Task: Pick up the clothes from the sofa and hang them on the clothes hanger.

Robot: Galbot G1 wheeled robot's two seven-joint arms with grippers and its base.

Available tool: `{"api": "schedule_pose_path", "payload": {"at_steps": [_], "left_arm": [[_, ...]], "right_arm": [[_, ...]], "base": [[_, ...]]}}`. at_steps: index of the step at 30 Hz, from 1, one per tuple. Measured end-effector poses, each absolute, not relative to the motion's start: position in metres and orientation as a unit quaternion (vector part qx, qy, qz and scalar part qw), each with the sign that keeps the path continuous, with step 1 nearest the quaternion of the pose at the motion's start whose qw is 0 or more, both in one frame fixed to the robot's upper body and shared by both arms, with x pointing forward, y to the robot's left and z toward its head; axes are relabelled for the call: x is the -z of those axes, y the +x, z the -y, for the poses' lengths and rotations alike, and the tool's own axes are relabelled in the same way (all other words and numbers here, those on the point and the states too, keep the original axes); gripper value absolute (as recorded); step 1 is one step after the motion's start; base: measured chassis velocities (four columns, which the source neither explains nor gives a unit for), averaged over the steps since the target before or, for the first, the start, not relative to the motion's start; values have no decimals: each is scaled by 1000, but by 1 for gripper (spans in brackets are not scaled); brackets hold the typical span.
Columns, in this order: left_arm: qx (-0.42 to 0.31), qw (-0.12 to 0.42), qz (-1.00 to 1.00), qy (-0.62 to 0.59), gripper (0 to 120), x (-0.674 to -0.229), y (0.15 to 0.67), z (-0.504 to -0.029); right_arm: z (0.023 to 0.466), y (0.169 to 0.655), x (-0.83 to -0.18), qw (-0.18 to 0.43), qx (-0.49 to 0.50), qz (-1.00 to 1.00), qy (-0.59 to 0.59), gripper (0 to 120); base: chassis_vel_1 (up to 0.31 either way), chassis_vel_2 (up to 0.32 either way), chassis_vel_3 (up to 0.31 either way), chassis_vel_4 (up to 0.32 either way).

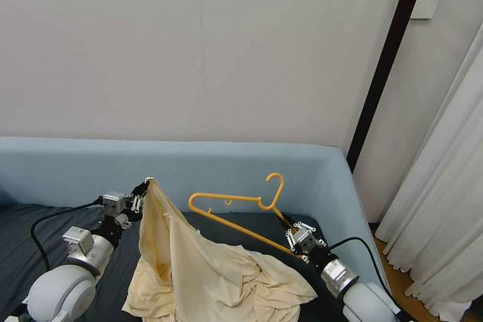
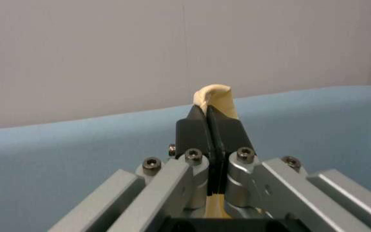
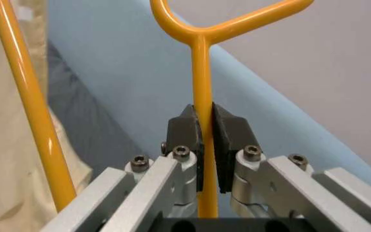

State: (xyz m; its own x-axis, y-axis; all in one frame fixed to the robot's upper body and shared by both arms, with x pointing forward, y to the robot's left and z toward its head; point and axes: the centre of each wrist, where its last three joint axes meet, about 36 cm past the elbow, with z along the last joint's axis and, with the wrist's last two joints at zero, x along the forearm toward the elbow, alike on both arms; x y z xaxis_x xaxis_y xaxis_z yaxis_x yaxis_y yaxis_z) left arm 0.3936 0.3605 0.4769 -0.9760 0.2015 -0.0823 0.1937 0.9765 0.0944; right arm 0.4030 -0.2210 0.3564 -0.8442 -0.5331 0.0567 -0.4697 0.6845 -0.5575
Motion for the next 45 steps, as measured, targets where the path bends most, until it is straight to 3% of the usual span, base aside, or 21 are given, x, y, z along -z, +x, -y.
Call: {"api": "schedule_pose_path", "payload": {"at_steps": [8, 17, 28, 38, 45], "left_arm": [[-33, 44, -993, 101, 0, -478, 391, -358], [-26, 47, -992, 110, 0, -481, 389, -349], [-24, 45, -991, 123, 0, -481, 383, -338], [-30, 36, -992, 120, 0, -473, 384, -340], [-24, 38, -991, 128, 0, -476, 376, -330]], "right_arm": [[179, 382, -338, 50, 331, -900, -279, 4], [128, 385, -331, 18, 370, -908, -193, 4], [110, 389, -338, 20, 392, -904, -170, 4], [102, 380, -354, 81, 410, -890, -181, 4], [94, 394, -353, 67, 440, -881, -160, 4]], "base": [[0, 0, 0, 0], [0, 0, 0, 0], [0, 0, 0, 0], [0, 0, 0, 0], [0, 0, 0, 0]]}}
